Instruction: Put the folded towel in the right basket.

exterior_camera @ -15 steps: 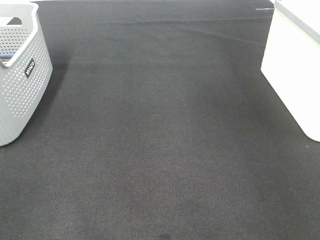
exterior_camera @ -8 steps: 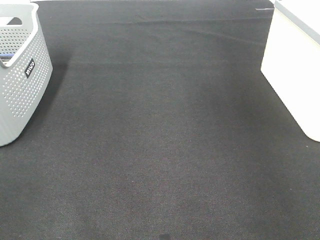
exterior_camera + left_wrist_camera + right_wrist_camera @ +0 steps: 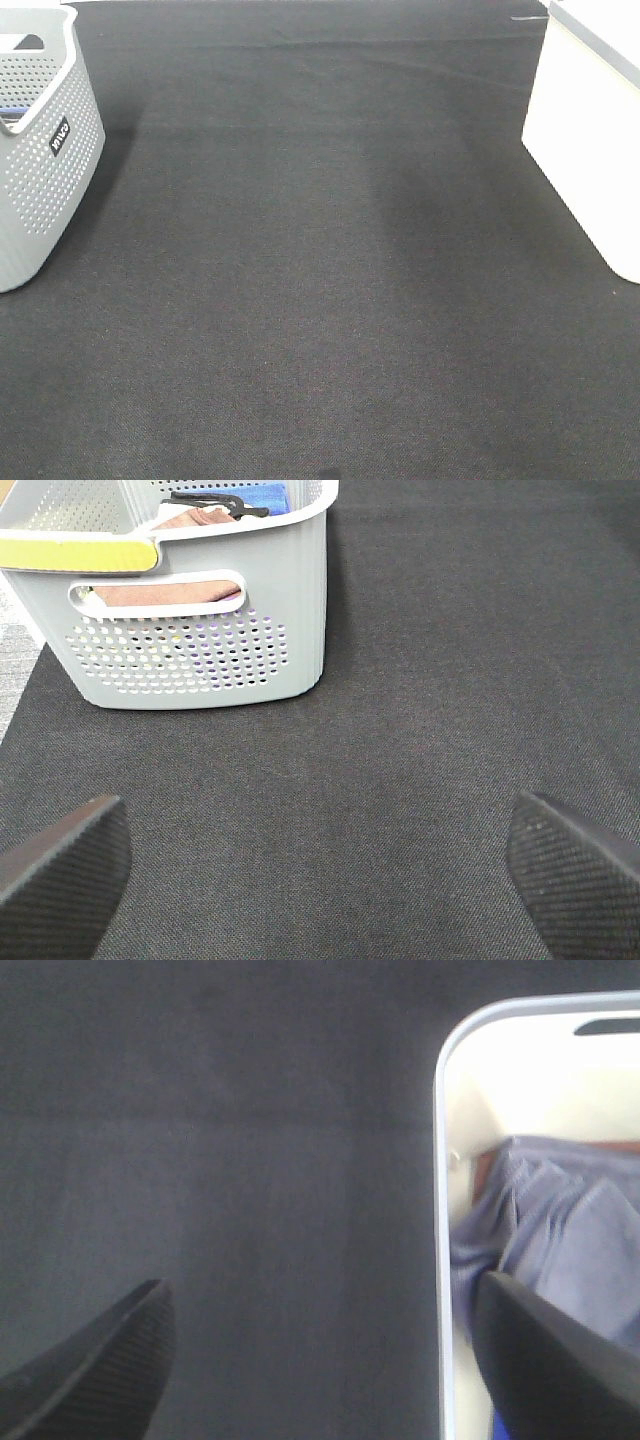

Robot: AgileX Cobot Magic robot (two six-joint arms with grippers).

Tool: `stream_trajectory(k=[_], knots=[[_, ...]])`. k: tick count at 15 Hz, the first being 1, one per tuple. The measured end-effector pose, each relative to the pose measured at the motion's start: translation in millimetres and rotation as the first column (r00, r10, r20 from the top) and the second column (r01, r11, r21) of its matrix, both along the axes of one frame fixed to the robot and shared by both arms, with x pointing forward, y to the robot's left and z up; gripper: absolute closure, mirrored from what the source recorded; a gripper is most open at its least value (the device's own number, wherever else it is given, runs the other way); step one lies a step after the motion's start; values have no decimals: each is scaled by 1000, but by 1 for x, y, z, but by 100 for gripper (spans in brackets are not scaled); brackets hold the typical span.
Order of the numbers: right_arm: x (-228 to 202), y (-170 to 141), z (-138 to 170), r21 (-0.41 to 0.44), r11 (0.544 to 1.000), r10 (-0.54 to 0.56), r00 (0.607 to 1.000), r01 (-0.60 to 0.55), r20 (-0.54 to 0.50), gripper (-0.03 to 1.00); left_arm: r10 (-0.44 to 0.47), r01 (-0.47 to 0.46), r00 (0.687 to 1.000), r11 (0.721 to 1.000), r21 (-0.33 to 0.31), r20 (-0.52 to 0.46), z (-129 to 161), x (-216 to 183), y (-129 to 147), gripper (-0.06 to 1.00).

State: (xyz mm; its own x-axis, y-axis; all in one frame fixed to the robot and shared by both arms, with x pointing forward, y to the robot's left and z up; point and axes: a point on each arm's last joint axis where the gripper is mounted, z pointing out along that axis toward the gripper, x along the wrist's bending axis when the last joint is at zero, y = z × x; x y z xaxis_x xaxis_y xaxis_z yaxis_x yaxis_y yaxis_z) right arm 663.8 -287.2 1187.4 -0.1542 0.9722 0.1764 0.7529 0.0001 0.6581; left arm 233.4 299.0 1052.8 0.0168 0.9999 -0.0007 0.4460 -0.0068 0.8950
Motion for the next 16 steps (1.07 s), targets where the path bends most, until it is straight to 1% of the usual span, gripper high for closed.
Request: stream_trajectory(k=[3,6,7,8,12,14,16], knots=[[-42,1,2,-15,1000,-13,998,12,-61,20,0,0,1000,1000,0,0,0,0,0,-3],[-93,2,-12,-16,1000,-14,988,12,-156,20,0,0,1000,1000,0,0,0,0,0,-3],[-111,2,-20,-21,1000,-16,981,12,-191,20,0,0,1000,1000,0,0,0,0,0,-3],[-143,2,-37,-31,999,-20,968,12,-250,20,0,0,1000,1000,0,0,0,0,0,-3],[-224,0,-80,-68,997,-47,934,24,-354,20,0,0,1000,1000,0,0,0,0,0,-3],[-268,-2,-101,-92,995,-70,928,38,-367,20,0,0,1000,1000,0,0,0,0,0,-3],[-307,-4,-118,-129,990,-91,936,49,-339,20,0,0,1000,1000,0,0,0,0,0,-3]])
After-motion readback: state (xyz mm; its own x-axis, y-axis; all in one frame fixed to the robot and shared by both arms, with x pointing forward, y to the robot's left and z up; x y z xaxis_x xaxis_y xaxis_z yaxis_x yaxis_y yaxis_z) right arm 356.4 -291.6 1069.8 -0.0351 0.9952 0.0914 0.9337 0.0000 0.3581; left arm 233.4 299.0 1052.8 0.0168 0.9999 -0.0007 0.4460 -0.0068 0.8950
